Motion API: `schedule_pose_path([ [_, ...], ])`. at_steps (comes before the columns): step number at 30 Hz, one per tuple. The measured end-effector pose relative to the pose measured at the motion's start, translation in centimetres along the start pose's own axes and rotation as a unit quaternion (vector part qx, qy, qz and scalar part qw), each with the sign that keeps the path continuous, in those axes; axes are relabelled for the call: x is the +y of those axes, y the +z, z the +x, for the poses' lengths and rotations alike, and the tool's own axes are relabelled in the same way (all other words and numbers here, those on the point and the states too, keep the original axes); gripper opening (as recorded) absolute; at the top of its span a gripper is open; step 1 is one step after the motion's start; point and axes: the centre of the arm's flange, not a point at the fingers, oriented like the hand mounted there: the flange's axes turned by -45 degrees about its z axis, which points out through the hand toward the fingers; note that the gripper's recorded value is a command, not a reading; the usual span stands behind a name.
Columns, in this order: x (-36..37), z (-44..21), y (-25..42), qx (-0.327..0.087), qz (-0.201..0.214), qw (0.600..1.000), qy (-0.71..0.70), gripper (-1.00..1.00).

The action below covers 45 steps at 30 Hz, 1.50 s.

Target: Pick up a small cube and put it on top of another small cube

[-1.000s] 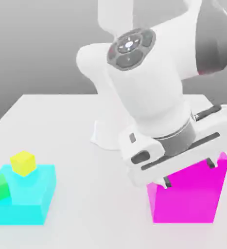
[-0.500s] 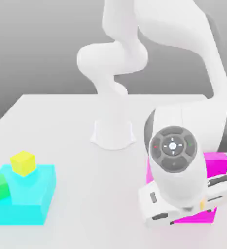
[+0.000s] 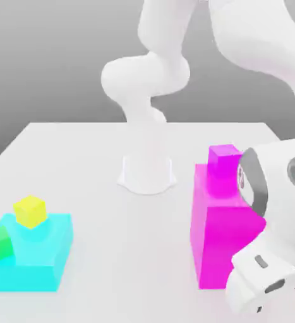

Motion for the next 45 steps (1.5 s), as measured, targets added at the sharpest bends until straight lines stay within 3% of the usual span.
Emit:
schedule_pose_path([
  [5,-6.3,1.5,-1.5,0.037,-0.051,0.993,-0.099,0.00],
  [8,-7.1,2.3,2.9,0.044,-0.060,0.990,-0.118,0.00],
  [9,-7.0,2.3,3.8,0.037,-0.060,0.990,-0.120,-1.00],
  [15,-7.0,2.1,4.1,0.024,-0.060,0.990,-0.124,-1.00],
  [19,-7.0,1.8,-1.1,0.042,-0.060,0.990,-0.120,-1.00],
  [26,6.5,-1.7,-3.6,-0.003,-0.045,0.991,-0.130,-1.00],
  [34,19.4,-8.8,-4.7,-0.046,0.001,0.980,-0.194,-1.00],
  [45,30.8,-20.0,-6.3,-0.041,0.058,0.929,-0.363,-1.00],
])
